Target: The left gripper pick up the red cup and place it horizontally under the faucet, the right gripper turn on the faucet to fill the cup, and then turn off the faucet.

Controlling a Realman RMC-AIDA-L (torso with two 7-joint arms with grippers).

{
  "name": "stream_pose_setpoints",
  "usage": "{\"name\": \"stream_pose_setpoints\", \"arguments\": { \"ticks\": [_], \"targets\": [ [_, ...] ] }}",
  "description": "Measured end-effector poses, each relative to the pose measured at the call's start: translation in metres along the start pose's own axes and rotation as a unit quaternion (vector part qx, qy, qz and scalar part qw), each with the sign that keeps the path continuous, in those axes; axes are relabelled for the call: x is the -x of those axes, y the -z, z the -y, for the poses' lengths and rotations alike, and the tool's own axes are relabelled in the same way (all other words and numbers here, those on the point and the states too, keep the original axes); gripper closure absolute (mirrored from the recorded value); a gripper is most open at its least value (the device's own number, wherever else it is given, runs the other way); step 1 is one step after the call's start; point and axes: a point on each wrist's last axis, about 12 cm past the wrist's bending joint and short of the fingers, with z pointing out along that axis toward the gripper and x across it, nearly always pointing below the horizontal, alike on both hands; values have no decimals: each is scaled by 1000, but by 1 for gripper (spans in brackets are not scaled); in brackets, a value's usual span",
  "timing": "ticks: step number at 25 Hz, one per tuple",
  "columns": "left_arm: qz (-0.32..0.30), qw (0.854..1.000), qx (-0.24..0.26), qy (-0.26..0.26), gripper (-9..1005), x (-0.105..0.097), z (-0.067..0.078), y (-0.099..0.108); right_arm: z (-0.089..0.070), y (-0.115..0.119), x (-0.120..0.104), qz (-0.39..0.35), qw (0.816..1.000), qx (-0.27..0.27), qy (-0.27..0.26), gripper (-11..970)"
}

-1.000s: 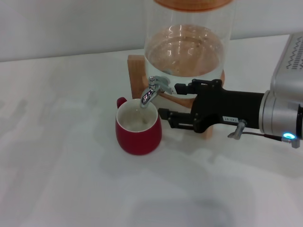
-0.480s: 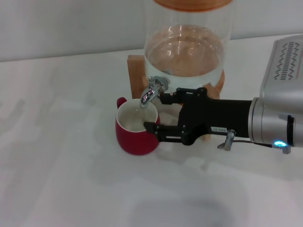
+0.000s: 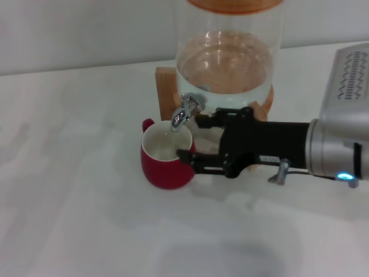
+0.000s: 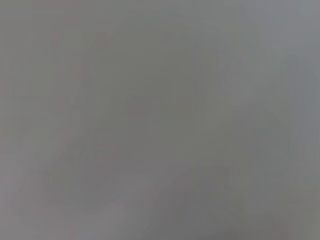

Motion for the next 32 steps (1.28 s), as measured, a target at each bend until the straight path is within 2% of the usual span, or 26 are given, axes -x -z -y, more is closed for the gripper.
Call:
{"name": "stream_pose_setpoints", "arguments": {
  "ticks": [5,17,32],
  "targets": [
    [0,1000,1,-1,163,0,0,1,5,18,-4,0,999,-33,-7,237],
    [-1,1000,10,-2,163,-1,-3,2,31,81,-29,-1,981,-181,-63,237],
    [3,1000,20,-2,163,1,-6,3,28,85,-30,-3,985,-153,-75,237]
  ]
}}
